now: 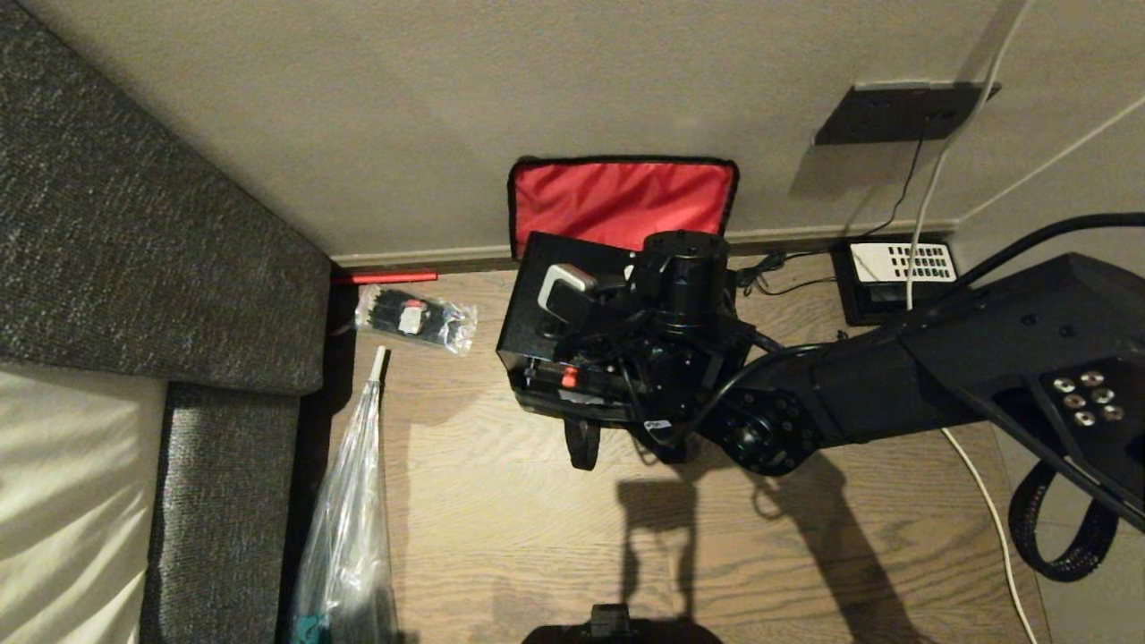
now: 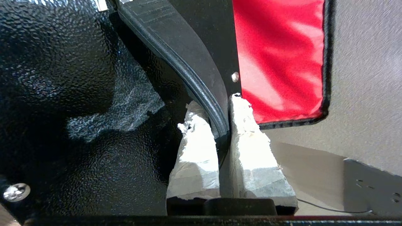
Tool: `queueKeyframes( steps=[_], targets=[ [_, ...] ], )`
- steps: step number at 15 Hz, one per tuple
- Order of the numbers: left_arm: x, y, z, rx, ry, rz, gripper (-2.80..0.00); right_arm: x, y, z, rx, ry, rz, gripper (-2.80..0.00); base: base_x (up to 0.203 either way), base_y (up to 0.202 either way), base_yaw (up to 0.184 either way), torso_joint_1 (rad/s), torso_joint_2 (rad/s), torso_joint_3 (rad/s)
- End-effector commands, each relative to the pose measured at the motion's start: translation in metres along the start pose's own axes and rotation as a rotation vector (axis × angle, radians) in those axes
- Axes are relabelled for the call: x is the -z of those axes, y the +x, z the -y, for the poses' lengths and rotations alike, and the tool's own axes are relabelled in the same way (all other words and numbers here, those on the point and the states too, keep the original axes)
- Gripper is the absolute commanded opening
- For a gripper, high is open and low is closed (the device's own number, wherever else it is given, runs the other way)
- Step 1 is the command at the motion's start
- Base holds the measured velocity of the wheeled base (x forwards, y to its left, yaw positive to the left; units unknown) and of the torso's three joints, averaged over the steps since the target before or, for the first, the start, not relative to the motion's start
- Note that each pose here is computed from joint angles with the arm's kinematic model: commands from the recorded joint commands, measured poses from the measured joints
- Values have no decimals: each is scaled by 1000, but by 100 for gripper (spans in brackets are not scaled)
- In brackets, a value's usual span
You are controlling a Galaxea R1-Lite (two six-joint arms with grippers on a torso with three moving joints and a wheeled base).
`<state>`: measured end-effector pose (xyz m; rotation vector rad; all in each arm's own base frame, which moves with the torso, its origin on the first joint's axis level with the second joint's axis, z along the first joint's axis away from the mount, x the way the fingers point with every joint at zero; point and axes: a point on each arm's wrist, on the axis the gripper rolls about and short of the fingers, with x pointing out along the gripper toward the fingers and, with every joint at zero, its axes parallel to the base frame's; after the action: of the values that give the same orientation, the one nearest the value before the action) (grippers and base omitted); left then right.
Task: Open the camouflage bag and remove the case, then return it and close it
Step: Place the black box back
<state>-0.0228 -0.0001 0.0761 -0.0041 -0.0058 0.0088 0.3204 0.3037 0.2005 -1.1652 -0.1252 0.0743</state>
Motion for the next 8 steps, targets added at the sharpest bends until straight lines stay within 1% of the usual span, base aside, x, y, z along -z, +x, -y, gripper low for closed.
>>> queueKeyframes(
  steps=[1, 8],
  targets=[
    [0, 0, 0, 0, 0, -1, -280, 6, 3, 0, 3, -5, -16, -280, 0, 0, 0, 0, 0, 0],
    [0, 0, 0, 0, 0, -1, -280, 13, 7, -5, -10, -12, -36, -280, 0, 0, 0, 0, 0, 0]
  ],
)
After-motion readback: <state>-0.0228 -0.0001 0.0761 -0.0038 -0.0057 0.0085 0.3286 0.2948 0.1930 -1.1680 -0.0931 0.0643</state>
